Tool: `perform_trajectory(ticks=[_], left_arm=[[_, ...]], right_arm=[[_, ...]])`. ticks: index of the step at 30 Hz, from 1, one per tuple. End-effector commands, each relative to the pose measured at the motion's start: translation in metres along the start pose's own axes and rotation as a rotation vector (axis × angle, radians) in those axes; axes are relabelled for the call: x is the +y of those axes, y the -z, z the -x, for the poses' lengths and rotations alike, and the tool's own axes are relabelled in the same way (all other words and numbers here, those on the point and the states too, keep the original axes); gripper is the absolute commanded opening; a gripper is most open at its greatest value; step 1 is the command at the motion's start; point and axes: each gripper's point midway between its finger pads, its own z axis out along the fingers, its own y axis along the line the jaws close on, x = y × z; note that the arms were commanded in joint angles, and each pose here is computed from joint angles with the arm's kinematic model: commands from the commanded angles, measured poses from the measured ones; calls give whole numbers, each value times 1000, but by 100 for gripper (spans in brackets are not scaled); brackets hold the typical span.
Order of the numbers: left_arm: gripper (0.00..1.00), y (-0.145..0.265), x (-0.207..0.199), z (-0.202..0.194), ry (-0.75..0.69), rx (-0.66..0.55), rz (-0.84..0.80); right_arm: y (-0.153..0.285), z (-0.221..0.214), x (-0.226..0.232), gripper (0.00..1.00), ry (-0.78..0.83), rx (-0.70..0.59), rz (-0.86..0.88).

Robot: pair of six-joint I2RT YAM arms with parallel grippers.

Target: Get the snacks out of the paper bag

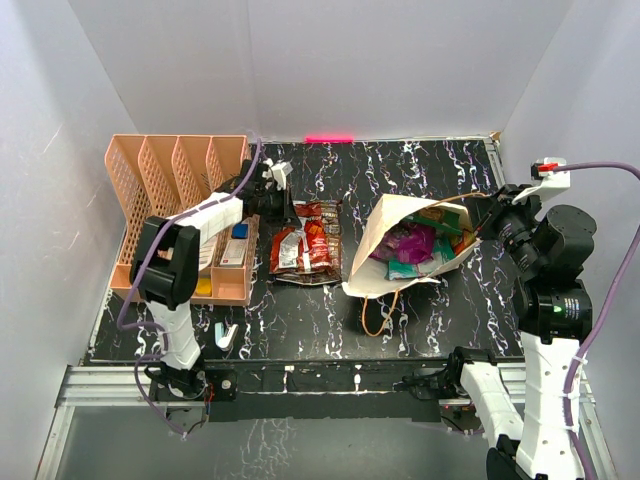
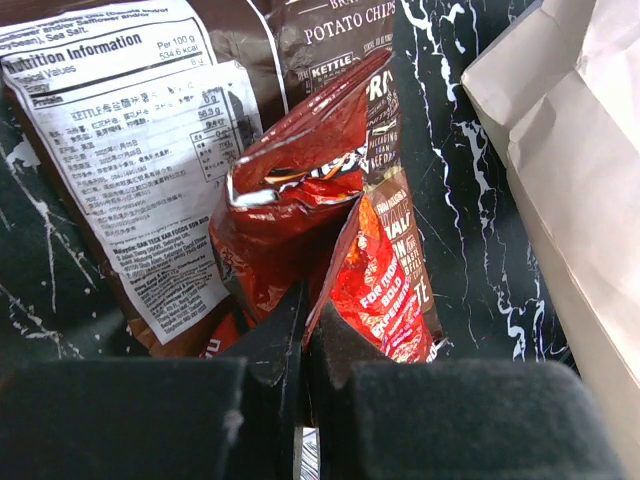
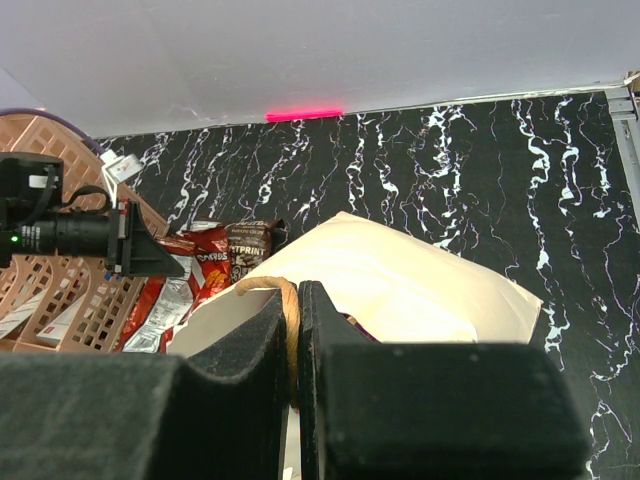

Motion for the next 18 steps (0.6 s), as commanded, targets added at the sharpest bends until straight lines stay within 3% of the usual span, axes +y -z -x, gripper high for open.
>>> perform_trajectory(ticks=[1,7,12,15,18], left_arm=[[0,3,-15,22,-77,-33,-28],[0,11,-28,30,-108,-90,-79],[0,34,-62,34,-109,-141,-177],[0,44,-81,25,-89,-155,-266],[0,44,-75,19,-27,-168,-242]], right_arm=[[7,30,10,8,28,-95,23],[5,29,9,8,30,-91,21],[2,27,9,8,26,-84,30],[2,28,9,8,27,-86,29],[2,27,9,8,25,-85,28]])
